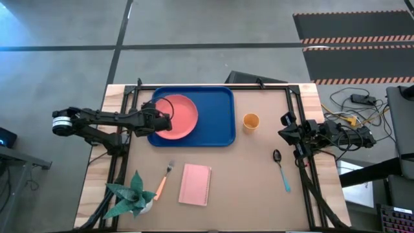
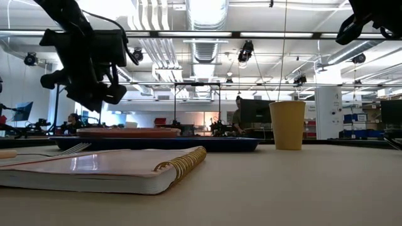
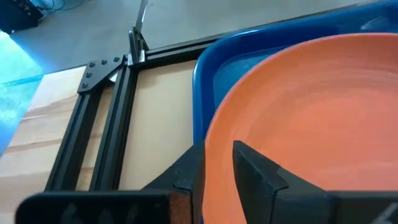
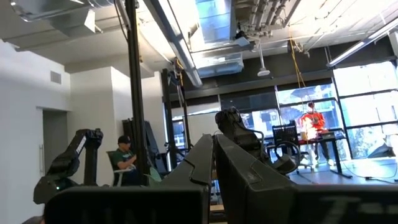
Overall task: Pick and place plate/cup/fork/spoon on tray
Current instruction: Put the light blue spoon to the right of the pink plate on the blue tray
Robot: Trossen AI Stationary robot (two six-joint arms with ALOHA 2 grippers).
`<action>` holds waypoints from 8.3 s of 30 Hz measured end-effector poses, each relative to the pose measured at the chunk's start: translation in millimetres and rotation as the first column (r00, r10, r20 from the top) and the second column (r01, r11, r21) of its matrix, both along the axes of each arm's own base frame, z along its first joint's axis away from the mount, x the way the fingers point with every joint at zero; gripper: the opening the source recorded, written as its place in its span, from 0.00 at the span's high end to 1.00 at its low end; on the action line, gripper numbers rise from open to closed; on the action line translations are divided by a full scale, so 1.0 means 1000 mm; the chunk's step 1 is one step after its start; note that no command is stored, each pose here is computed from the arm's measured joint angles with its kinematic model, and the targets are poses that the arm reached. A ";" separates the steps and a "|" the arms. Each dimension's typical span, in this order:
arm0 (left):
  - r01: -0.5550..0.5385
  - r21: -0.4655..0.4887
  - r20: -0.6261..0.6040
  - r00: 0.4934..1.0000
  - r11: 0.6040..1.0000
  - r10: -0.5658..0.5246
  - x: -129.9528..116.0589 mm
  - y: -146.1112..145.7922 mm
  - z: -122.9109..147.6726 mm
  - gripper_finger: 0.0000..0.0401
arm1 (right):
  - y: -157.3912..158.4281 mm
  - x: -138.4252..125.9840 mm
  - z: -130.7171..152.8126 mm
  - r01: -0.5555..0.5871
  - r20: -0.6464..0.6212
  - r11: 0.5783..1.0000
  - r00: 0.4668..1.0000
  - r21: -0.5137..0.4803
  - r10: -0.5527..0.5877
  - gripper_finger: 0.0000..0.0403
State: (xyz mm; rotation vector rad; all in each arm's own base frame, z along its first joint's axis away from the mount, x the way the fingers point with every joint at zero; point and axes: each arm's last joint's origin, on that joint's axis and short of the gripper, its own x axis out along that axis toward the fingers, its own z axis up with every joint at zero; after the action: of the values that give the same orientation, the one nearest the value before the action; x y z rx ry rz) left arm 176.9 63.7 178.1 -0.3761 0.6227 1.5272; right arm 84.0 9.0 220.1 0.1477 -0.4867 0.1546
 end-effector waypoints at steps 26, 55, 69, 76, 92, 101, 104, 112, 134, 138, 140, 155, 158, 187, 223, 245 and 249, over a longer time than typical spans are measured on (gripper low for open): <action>0.514 0.020 0.274 0.822 0.858 -0.499 0.064 -0.025 0.047 0.84 | 0.000 0.000 0.000 -0.015 -0.011 1.000 1.000 0.027 0.015 0.98; 0.844 0.534 -0.123 0.149 0.061 -0.981 0.074 -0.099 0.054 0.84 | -0.003 0.044 0.033 0.244 -0.592 0.967 0.790 0.069 -0.157 0.98; 0.707 0.623 -0.058 0.469 0.335 -0.881 0.049 -0.086 0.071 0.84 | 0.002 0.091 0.051 0.191 -0.968 0.960 0.105 -0.205 -0.228 0.98; 0.704 0.621 -0.040 0.467 0.344 -0.883 0.048 -0.086 0.071 0.84 | -0.003 0.110 0.057 0.116 -0.958 0.951 -0.041 -0.286 -0.283 0.98; 0.705 0.621 -0.041 0.466 0.343 -0.884 0.049 -0.086 0.071 0.84 | -0.037 0.143 0.048 0.005 -0.934 0.936 -0.062 -0.353 -0.352 0.98; 0.705 0.621 -0.040 0.465 0.342 -0.884 0.049 -0.086 0.071 0.84 | -0.058 0.149 0.045 0.019 -0.927 0.927 -0.040 -0.373 -0.373 0.98; 0.705 0.621 -0.040 0.465 0.342 -0.884 0.049 -0.086 0.071 0.84 | -0.062 0.149 0.046 0.031 -0.926 0.926 -0.036 -0.377 -0.376 0.98; 0.705 0.621 -0.039 0.464 0.342 -0.885 0.049 -0.086 0.071 0.84 | -0.063 0.147 0.052 0.149 -0.955 0.943 -0.041 -0.297 -0.294 0.87; 0.726 0.592 -0.044 0.462 0.349 -0.886 0.049 -0.086 0.067 0.84 | 0.007 0.079 0.000 0.739 -0.823 0.671 -0.345 0.058 0.451 0.37; 0.725 0.593 -0.043 0.463 0.350 -0.886 0.049 -0.086 0.067 0.84 | 0.021 0.079 -0.020 0.752 -0.812 0.657 -0.350 0.053 0.466 0.43; 0.726 0.593 -0.043 0.462 0.350 -0.886 0.049 -0.086 0.067 0.84 | 0.028 0.076 -0.027 0.753 -0.800 0.658 -0.384 0.017 0.461 0.45; 0.726 0.592 -0.044 0.462 0.350 -0.886 0.049 -0.086 0.066 0.84 | 0.069 0.064 -0.060 0.728 -0.775 0.672 -0.501 -0.136 0.385 0.52; 0.726 0.592 -0.043 0.462 0.350 -0.886 0.049 -0.086 0.067 0.84 | 0.073 0.065 -0.065 0.722 -0.785 0.675 -0.504 -0.155 0.359 0.52; 0.726 0.592 -0.044 0.462 0.350 -0.886 0.049 -0.087 0.066 0.84 | 0.082 0.078 -0.078 0.674 -0.782 0.731 -0.513 -0.111 0.354 0.98; 0.718 0.602 -0.036 0.460 0.349 -0.887 0.035 -0.085 0.078 0.84 | -0.029 0.287 0.042 0.777 -0.884 0.596 -0.114 0.205 0.453 0.97; 0.775 0.583 -0.238 0.450 0.245 -0.861 0.026 -0.083 0.085 0.84 | -0.193 0.328 -0.025 0.912 -0.861 0.379 -0.064 0.155 0.505 0.97; 0.776 0.583 -0.243 0.450 0.242 -0.859 0.026 -0.083 0.085 0.84 | -0.212 0.331 -0.035 0.926 -0.844 0.360 -0.101 0.114 0.527 0.97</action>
State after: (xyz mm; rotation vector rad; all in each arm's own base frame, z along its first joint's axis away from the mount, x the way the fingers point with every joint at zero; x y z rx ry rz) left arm 202.8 -19.5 263.3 0.3828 0.0791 0.5414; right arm 415.1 -202.5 184.8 1.2400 1.2246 -0.8647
